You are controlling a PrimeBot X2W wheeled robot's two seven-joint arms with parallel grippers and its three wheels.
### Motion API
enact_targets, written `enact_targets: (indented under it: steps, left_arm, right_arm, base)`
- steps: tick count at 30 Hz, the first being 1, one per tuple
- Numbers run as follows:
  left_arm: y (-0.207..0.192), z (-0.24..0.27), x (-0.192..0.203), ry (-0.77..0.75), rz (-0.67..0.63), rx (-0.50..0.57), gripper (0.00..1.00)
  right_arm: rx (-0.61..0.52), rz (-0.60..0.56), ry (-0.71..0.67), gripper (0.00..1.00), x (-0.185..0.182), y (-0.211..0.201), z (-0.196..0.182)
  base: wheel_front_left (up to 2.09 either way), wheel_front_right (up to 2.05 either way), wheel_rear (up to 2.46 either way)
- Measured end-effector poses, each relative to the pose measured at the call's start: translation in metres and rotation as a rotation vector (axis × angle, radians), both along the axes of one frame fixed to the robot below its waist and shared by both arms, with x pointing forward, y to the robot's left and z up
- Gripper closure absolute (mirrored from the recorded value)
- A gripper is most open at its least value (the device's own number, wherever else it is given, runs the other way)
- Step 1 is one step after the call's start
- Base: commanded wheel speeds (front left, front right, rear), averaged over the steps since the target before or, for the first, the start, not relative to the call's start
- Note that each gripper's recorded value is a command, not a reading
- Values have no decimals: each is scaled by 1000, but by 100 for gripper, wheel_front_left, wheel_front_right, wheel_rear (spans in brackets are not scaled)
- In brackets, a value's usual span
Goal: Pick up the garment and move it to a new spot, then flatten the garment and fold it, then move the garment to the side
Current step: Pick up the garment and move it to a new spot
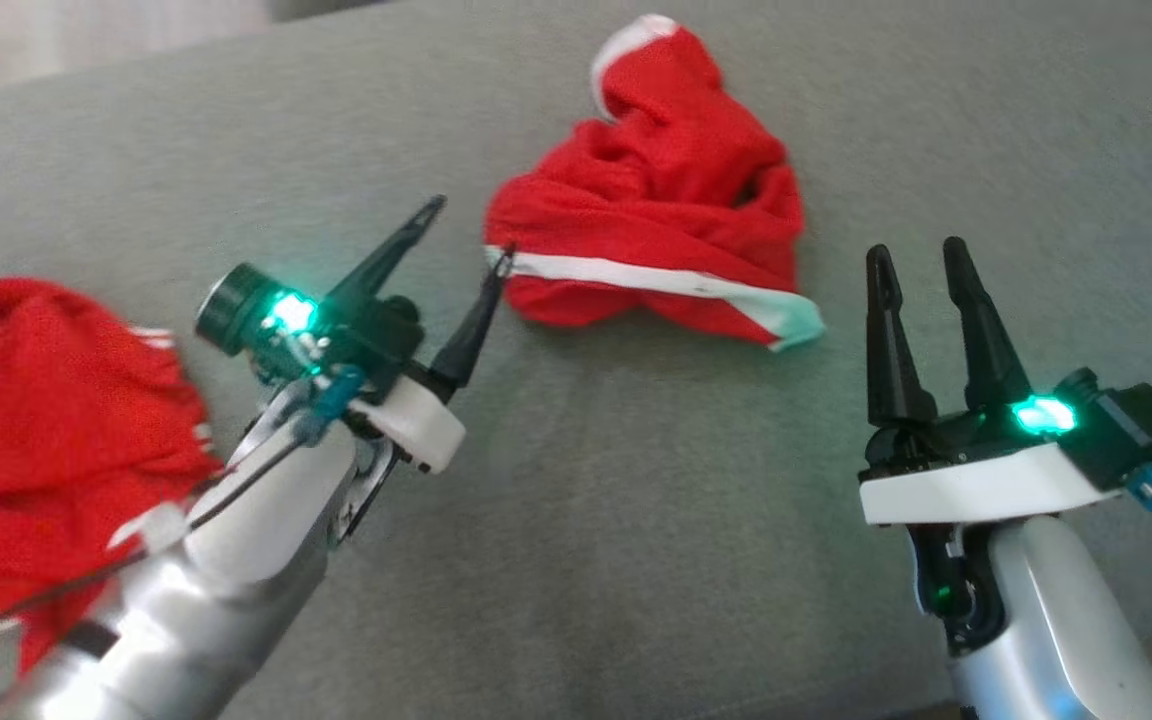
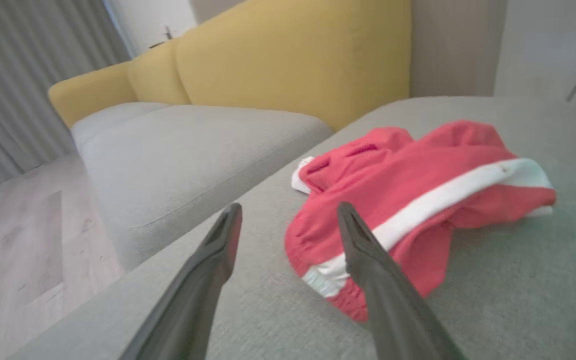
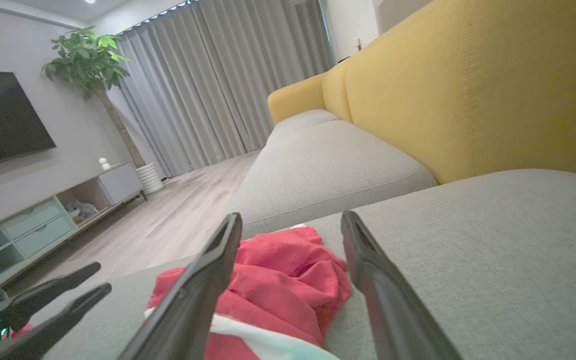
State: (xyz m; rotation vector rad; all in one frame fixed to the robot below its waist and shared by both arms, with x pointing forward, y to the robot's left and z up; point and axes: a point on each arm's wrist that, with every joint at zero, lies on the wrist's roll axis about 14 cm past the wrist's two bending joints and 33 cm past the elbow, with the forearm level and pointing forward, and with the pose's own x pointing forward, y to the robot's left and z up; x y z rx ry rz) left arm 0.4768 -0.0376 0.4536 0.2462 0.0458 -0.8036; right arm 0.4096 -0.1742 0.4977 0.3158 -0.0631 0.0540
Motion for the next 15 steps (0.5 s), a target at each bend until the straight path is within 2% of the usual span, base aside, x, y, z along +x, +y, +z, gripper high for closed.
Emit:
enact_targets:
  steps: [5,8,12,15]
  left_arm:
    - [52,31,-4,13,208,-159,0]
    - [85,58,-13,-1,330,-294,0]
    - [126,79,-46,-21,473,-430,0]
    - [140,70,-71,4,544,-456,0]
  right_arm:
    - [-28,49,-20,0,3,16,5]
    - [-43,79,-11,0,-2,27,2]
    - [-52,109,33,0,-16,37,-11]
    - [-50,123,45,0,-23,42,-15]
  base:
    - [0,0,0]
    - [0,0,0]
    - [0,0,0]
    - [0,0,0]
